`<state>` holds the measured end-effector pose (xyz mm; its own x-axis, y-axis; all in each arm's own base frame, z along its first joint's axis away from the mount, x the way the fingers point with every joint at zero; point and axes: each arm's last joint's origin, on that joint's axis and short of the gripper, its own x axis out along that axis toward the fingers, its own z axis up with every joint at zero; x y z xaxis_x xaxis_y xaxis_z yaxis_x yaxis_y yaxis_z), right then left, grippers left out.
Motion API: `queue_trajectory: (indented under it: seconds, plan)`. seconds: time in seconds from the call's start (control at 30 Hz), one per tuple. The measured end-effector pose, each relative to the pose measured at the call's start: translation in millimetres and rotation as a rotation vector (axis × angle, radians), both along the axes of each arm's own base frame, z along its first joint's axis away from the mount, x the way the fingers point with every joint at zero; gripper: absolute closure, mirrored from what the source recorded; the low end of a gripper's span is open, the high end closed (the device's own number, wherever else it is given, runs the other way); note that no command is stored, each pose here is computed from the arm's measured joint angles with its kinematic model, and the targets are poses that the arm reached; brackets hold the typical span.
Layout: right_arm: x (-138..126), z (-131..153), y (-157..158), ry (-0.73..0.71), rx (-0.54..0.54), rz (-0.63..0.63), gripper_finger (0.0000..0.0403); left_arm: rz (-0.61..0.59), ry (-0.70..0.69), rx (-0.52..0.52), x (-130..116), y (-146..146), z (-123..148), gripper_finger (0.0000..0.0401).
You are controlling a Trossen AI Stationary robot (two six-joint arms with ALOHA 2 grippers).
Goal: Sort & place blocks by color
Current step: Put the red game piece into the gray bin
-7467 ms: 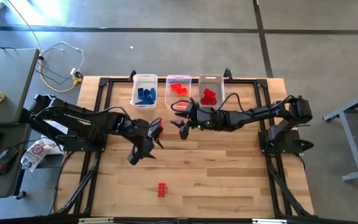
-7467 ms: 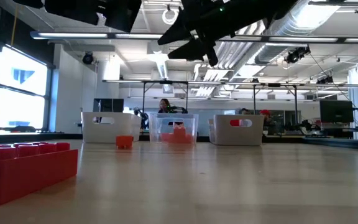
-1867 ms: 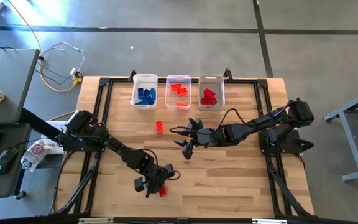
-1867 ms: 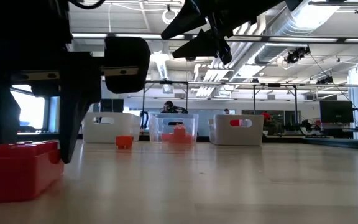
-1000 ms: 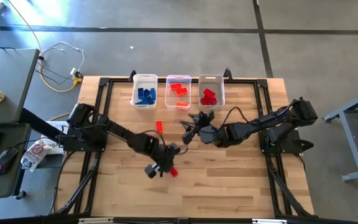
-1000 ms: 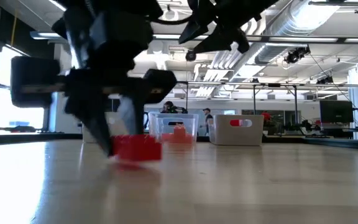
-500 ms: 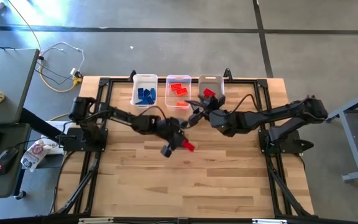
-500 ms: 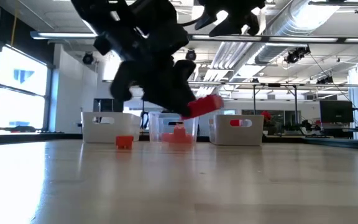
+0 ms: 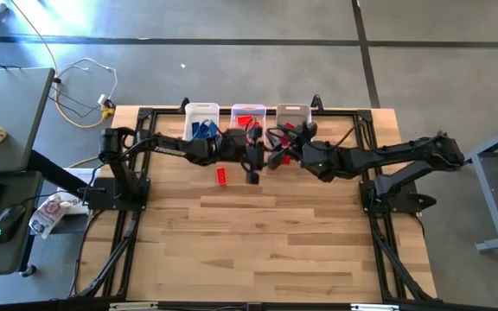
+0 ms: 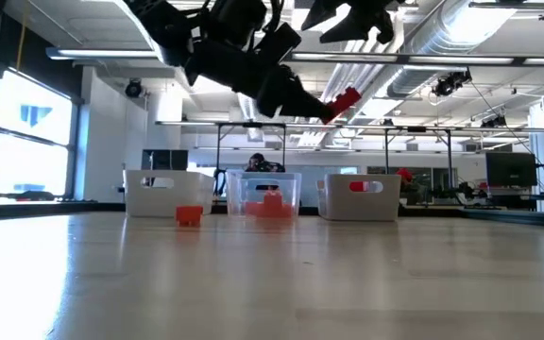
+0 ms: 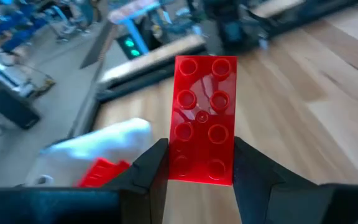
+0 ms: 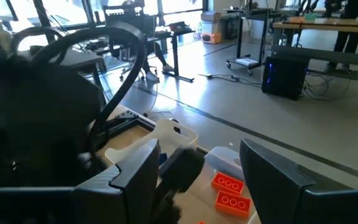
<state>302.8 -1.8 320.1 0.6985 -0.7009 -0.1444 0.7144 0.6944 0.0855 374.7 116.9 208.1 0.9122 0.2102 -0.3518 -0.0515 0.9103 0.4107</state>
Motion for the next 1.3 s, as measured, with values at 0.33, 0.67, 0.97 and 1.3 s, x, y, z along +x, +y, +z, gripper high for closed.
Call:
queue_trajectory:
  seconds: [0.33, 0.67, 0.97, 1.3]
  plan:
    - [-6.0, 7.5, 0.0, 0.034, -0.055, 0.025, 0.0192, 0.147, -0.087, 0.042, -4.0, 62.7, 30.7, 0.0284]
    - [-6.8, 3.4, -0.2, 0.089, -0.065, 0.026, 0.0192, 0.239, -0.195, -0.011, 10.5, 136.2, 27.8, 0.0284]
    - [-9.1, -2.9, -1.1, 0.145, -0.059, -0.012, 0.0192, 0.260, -0.177, -0.050, 34.4, 160.5, -0.9, 0.0284]
    - [-9.2, -2.8, -1.2, 0.133, -0.047, -0.017, 0.0192, 0.284, -0.135, -0.043, 36.9, 178.2, -23.3, 0.0284]
